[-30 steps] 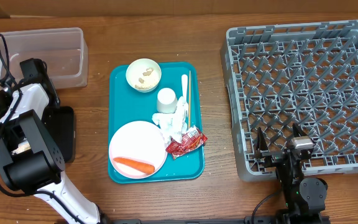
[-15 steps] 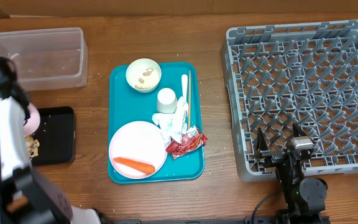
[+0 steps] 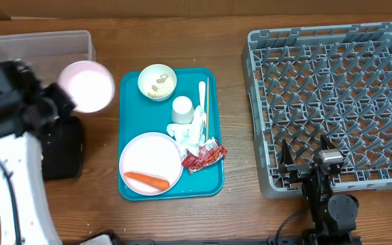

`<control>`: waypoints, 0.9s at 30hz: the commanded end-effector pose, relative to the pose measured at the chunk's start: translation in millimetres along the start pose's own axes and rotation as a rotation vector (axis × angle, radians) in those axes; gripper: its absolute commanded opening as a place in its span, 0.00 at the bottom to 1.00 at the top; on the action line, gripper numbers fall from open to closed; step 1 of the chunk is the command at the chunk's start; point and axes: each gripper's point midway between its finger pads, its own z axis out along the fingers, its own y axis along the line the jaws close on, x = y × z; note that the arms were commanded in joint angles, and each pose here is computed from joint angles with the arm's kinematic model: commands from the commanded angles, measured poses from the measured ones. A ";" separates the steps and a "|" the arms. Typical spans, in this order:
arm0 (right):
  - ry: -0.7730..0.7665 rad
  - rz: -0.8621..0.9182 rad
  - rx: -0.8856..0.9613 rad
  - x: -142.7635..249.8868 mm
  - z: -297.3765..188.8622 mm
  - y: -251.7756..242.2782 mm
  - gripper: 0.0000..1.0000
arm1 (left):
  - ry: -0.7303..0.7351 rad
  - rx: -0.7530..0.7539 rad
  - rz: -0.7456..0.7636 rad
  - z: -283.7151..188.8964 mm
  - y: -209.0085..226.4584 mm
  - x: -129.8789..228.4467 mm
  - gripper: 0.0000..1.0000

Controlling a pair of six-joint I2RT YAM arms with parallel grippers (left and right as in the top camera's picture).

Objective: Sort waste into correct bins and load items into the dishwasher rack
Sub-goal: 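Set the emptied bowl back on the teal tray, release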

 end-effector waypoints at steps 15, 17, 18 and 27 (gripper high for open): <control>-0.003 -0.001 -0.005 1.8 0.2 0.8 1.00 | 0.481 -0.137 0.045 163.1 -7.7 97.5 0.04; -0.003 -0.001 -0.005 1.8 0.2 0.8 1.00 | 0.500 -0.151 0.077 169.2 -11.2 107.1 0.04; -0.003 -0.001 -0.006 1.8 0.2 0.9 1.00 | 0.500 -0.164 0.090 170.4 -11.3 108.8 0.04; -0.003 -0.001 -0.006 1.8 0.2 0.9 1.00 | 0.524 -0.215 0.098 162.9 -3.1 111.8 0.17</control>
